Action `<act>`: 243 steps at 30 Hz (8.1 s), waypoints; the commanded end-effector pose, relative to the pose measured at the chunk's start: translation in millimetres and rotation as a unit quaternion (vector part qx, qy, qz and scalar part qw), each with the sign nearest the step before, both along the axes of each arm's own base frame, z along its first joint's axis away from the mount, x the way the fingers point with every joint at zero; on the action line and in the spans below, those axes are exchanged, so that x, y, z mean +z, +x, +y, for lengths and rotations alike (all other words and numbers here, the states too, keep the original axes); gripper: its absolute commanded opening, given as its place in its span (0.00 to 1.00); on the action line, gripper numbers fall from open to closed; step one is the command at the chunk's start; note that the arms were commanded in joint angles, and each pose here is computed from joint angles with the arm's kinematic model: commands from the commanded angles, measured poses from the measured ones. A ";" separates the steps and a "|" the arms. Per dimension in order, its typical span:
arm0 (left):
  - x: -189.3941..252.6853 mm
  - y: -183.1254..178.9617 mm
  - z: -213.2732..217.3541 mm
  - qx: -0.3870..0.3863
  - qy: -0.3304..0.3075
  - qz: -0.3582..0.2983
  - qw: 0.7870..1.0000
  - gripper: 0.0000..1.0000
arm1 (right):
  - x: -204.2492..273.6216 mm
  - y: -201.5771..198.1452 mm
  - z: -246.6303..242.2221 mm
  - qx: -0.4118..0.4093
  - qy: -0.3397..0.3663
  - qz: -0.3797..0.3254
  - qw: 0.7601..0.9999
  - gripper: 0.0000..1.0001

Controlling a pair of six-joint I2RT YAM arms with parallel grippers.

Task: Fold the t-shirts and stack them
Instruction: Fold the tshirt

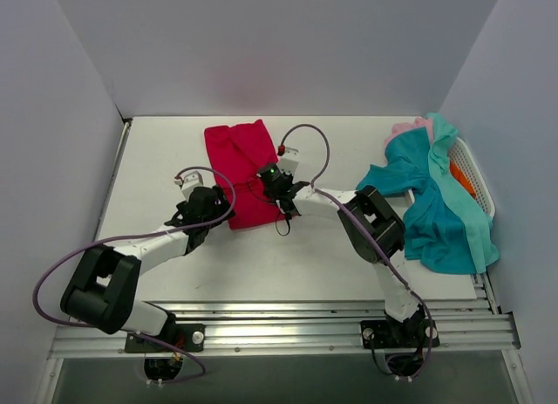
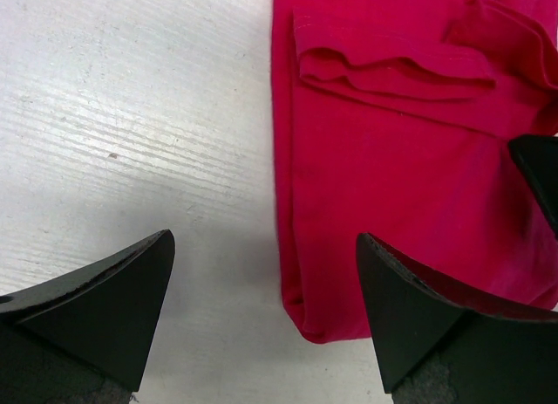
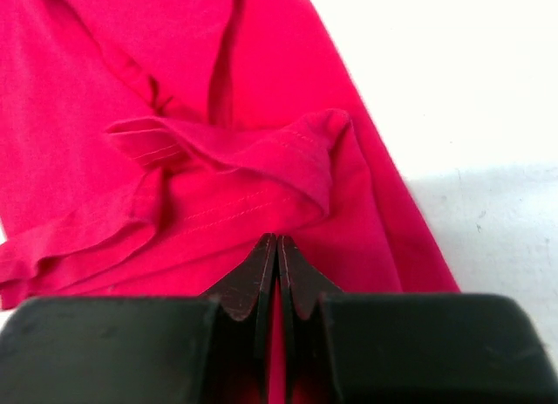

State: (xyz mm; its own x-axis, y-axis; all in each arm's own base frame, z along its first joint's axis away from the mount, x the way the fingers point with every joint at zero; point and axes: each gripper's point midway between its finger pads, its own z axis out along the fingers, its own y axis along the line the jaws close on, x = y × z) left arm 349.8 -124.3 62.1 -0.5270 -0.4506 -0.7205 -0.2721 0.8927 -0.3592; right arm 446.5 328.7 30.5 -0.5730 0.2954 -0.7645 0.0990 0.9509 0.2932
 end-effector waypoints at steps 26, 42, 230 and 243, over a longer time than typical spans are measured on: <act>15.8 20.4 -11.9 -0.008 -0.012 -0.036 0.999 0.94 | -11.5 -12.6 11.0 0.001 0.012 0.019 1.000 0.00; 15.1 24.4 -14.3 -0.012 -0.010 -0.036 0.999 0.94 | -20.3 35.7 -1.7 -0.014 0.012 0.014 1.000 0.00; 137.6 32.7 -1.3 -0.034 -0.067 -0.081 0.994 0.03 | 141.0 -78.9 8.0 0.015 0.029 -0.148 0.988 0.00; 97.2 216.3 27.2 -0.058 -0.064 -0.087 0.993 0.94 | 150.7 107.4 13.3 -0.031 -0.010 -0.183 0.983 1.00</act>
